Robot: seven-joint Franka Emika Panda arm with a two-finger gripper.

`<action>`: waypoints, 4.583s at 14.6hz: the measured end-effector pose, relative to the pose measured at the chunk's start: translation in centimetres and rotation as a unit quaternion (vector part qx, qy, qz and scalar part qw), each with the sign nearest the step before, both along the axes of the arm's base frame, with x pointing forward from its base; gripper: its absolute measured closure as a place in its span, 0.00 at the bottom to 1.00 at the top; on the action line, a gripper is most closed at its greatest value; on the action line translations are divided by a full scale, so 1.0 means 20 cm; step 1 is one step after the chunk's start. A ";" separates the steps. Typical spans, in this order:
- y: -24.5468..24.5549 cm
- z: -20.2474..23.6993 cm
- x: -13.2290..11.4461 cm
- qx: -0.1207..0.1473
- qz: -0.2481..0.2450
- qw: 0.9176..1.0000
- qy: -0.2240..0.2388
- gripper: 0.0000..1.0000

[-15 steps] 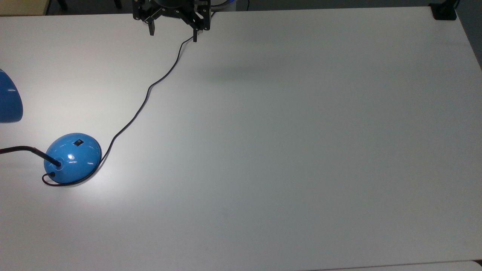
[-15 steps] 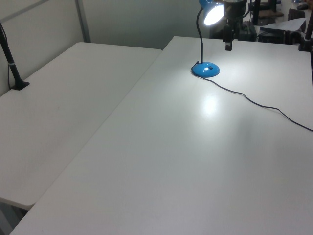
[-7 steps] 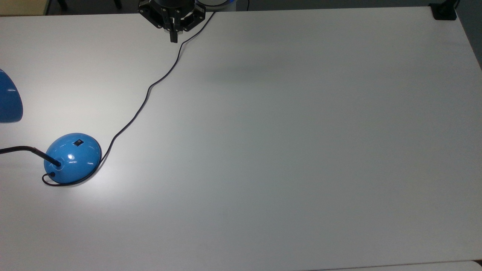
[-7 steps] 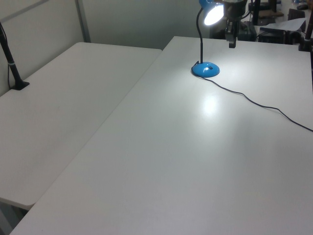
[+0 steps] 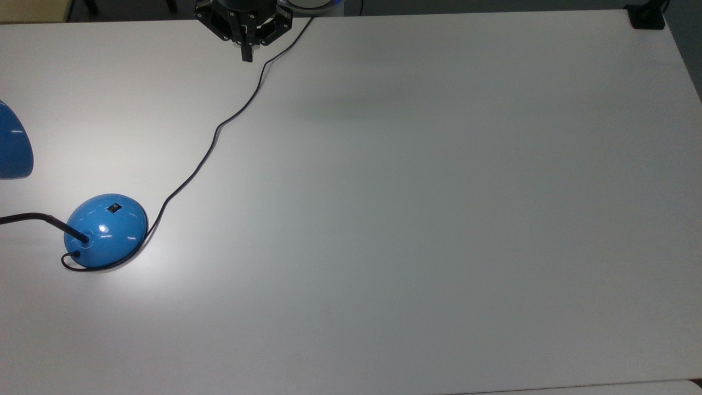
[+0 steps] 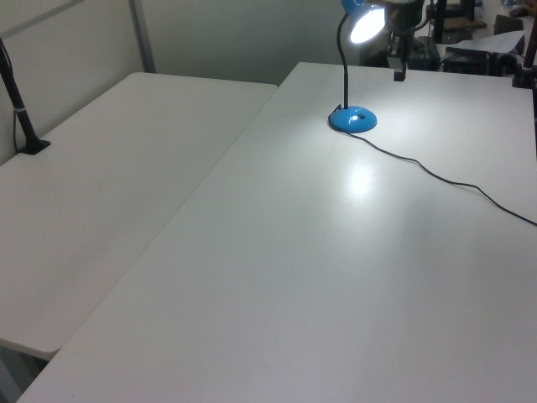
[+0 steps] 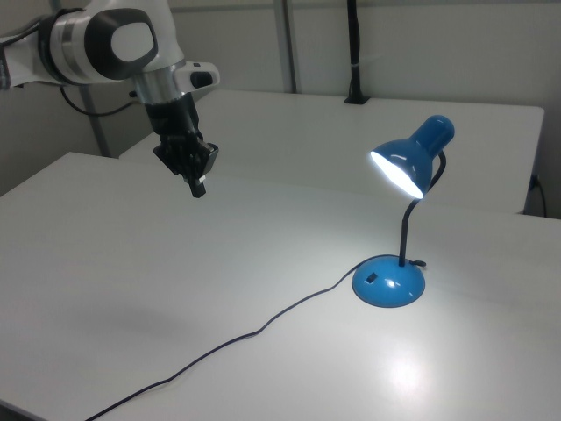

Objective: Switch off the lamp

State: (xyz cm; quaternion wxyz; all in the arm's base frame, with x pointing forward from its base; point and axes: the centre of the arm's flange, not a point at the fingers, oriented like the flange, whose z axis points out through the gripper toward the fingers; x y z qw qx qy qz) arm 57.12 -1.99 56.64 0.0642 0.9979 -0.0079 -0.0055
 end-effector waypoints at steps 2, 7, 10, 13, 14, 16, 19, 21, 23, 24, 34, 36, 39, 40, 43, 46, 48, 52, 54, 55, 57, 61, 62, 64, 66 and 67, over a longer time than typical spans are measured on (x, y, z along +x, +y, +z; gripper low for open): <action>-0.07 0.00 0.01 0.000 -0.016 1.000 -0.008 0.99; -0.39 -0.09 0.10 0.004 -0.099 0.993 -0.068 0.99; -0.64 -0.24 0.15 0.005 -0.151 0.983 -0.104 0.99; -0.89 -0.39 0.18 0.016 -0.200 0.969 -0.143 0.99; -0.96 -0.45 0.19 0.019 -0.216 0.964 -0.156 0.99; -1.07 -0.58 0.23 0.020 -0.244 0.953 -0.177 0.99; -1.14 -0.79 0.28 0.024 -0.263 0.943 -0.202 0.99; -1.15 -0.93 0.30 0.026 -0.265 0.940 -0.215 0.99; -1.15 -1.05 0.30 0.028 -0.263 0.938 -0.225 0.99; -1.15 -1.09 0.30 0.028 -0.262 0.937 -0.231 0.99; -1.15 -1.20 0.31 0.032 -0.267 0.927 -0.261 0.99; -1.15 -1.21 0.32 0.032 -0.266 0.925 -0.269 0.99; -1.15 -1.21 0.33 0.032 -0.265 0.923 -0.278 0.99; -1.15 -1.21 0.33 0.032 -0.265 0.923 -0.278 0.99; -1.15 -1.23 0.33 0.032 -0.265 0.923 -0.276 0.99; -1.15 -1.23 0.33 0.032 -0.264 0.924 -0.276 0.99; -1.15 -1.23 0.33 0.032 -0.264 0.924 -0.276 0.99; -1.15 -1.23 0.33 0.032 -0.264 0.924 -0.276 0.99; -1.16 -1.24 0.32 0.032 -0.265 0.924 -0.275 0.99; -1.16 -1.24 0.32 0.032 -0.266 0.924 -0.274 0.99; -1.16 -1.24 0.32 0.032 -0.266 0.924 -0.274 0.99; -1.17 -1.24 0.32 0.031 -0.267 0.923 -0.274 0.99; -1.19 -1.24 0.31 0.030 -0.270 0.923 -0.271 0.99; -1.21 -1.23 0.30 0.029 -0.276 0.930 -0.242 0.99; -1.13 -1.14 0.31 0.033 -0.264 0.941 -0.209 0.99; -1.04 -1.08 0.33 0.038 -0.253 0.947 -0.194 0.99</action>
